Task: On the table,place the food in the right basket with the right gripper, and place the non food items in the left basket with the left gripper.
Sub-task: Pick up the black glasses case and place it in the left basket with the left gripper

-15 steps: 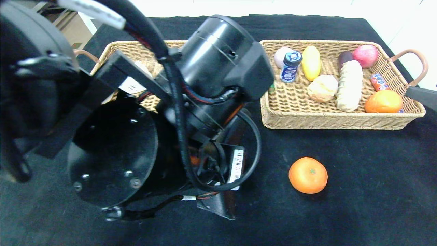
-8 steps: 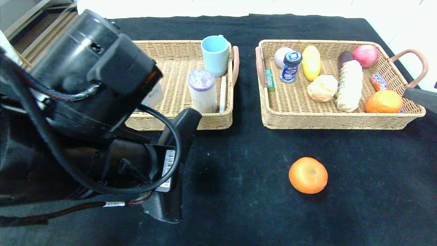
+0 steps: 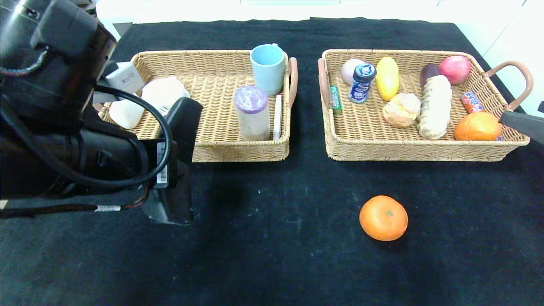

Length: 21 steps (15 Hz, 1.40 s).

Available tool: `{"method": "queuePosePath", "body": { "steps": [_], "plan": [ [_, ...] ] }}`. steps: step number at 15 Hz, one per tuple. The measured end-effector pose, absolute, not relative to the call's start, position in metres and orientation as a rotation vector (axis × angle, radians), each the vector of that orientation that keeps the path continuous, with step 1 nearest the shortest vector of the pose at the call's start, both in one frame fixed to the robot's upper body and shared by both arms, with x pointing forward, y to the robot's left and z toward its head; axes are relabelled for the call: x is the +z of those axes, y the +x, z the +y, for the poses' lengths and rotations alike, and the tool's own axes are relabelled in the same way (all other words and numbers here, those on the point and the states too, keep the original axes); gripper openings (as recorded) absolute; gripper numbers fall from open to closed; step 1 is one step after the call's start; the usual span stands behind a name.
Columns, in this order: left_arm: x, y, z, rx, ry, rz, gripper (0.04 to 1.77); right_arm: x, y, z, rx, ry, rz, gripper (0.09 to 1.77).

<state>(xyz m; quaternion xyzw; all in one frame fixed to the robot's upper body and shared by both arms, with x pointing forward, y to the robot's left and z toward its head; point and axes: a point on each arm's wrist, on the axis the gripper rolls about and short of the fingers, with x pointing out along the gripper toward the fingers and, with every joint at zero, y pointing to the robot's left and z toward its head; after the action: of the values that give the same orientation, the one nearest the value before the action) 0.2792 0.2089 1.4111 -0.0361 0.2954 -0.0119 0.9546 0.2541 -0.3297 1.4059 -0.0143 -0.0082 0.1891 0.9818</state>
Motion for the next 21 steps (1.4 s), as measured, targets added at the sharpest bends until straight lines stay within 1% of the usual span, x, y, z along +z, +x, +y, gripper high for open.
{"method": "queuePosePath", "body": {
  "steps": [5,13,16,18,21],
  "plan": [
    [1.424,0.326,0.224,0.010,-0.118,0.485,0.63,1.406,0.254,-0.329,0.386,-0.029,-0.016,1.71],
    [1.456,0.374,0.223,0.022,-0.199,0.313,0.61,1.405,0.254,-0.329,0.388,-0.028,-0.015,1.71],
    [1.458,0.396,0.222,0.020,-0.213,0.289,0.61,1.406,0.253,-0.328,0.388,-0.029,-0.017,1.71],
    [1.457,0.412,0.219,0.012,-0.213,0.234,0.61,1.406,0.253,-0.328,0.388,-0.029,-0.018,1.71],
    [1.447,0.433,0.221,0.034,-0.192,0.223,0.60,1.406,0.253,-0.328,0.388,-0.029,-0.018,1.71]
  ]
}}
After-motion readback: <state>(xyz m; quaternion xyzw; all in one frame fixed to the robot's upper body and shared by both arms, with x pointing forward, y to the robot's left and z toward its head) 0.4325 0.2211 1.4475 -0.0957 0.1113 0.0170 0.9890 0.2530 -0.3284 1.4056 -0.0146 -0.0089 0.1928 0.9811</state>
